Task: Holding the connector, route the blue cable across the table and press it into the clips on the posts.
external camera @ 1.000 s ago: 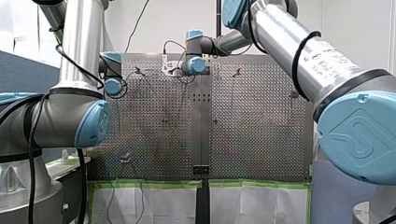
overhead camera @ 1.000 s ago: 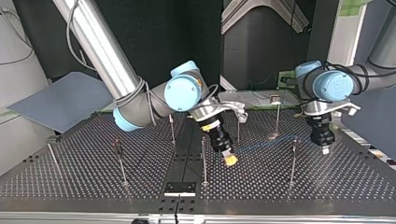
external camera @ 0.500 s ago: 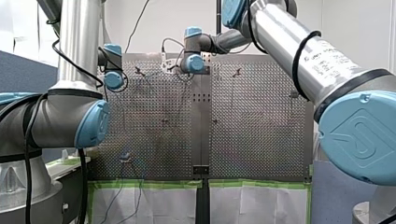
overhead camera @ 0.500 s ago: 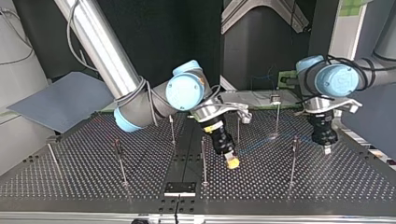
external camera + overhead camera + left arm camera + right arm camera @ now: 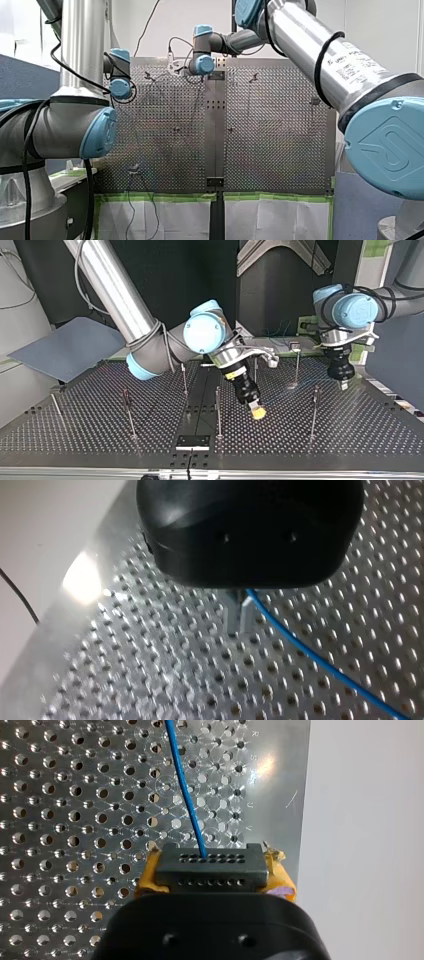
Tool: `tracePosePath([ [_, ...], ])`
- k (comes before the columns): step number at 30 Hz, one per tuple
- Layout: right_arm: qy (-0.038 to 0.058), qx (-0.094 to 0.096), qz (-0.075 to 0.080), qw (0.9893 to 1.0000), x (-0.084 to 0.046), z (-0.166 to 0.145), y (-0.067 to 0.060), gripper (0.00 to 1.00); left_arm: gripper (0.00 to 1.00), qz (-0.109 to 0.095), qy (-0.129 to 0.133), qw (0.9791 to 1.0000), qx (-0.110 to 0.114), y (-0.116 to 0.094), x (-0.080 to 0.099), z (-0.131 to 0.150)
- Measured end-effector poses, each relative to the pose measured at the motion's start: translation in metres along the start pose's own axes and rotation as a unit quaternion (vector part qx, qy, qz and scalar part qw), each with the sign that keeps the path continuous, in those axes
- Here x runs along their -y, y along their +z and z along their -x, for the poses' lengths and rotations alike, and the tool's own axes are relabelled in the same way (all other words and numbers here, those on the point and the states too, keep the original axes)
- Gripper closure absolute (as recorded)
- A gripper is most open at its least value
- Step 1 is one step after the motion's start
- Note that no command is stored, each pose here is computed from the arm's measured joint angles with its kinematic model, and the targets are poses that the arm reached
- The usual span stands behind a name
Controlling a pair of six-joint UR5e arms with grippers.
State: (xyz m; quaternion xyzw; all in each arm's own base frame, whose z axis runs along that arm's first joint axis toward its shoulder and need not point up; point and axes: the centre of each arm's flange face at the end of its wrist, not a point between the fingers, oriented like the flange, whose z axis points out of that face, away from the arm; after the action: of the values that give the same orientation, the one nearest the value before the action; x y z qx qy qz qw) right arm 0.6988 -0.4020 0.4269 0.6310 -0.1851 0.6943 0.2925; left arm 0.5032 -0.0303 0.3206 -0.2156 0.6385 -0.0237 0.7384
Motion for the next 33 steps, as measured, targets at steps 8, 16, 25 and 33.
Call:
tracePosePath([
  [8,0.0135,0.019,0.01,0.9997,0.009,-0.014,-0.012,1.0,0.48,-0.038,-0.02,0.9982,-0.042,-0.044,0.015,-0.006],
  [16,0.0308,0.02,0.013,0.9992,0.017,-0.041,-0.025,1.0,0.05,-0.066,-0.014,0.9934,-0.093,-0.098,0.033,-0.017],
  [25,0.0333,0.033,0.008,0.9989,0.019,-0.064,-0.046,1.0,0.0,-0.081,-0.039,0.9864,-0.138,-0.152,0.048,-0.025],
  [33,0.0346,0.052,-0.012,0.998,0.024,-0.05,-0.054,1.0,0.0,-0.108,-0.074,0.977,-0.168,-0.161,0.065,-0.015],
])
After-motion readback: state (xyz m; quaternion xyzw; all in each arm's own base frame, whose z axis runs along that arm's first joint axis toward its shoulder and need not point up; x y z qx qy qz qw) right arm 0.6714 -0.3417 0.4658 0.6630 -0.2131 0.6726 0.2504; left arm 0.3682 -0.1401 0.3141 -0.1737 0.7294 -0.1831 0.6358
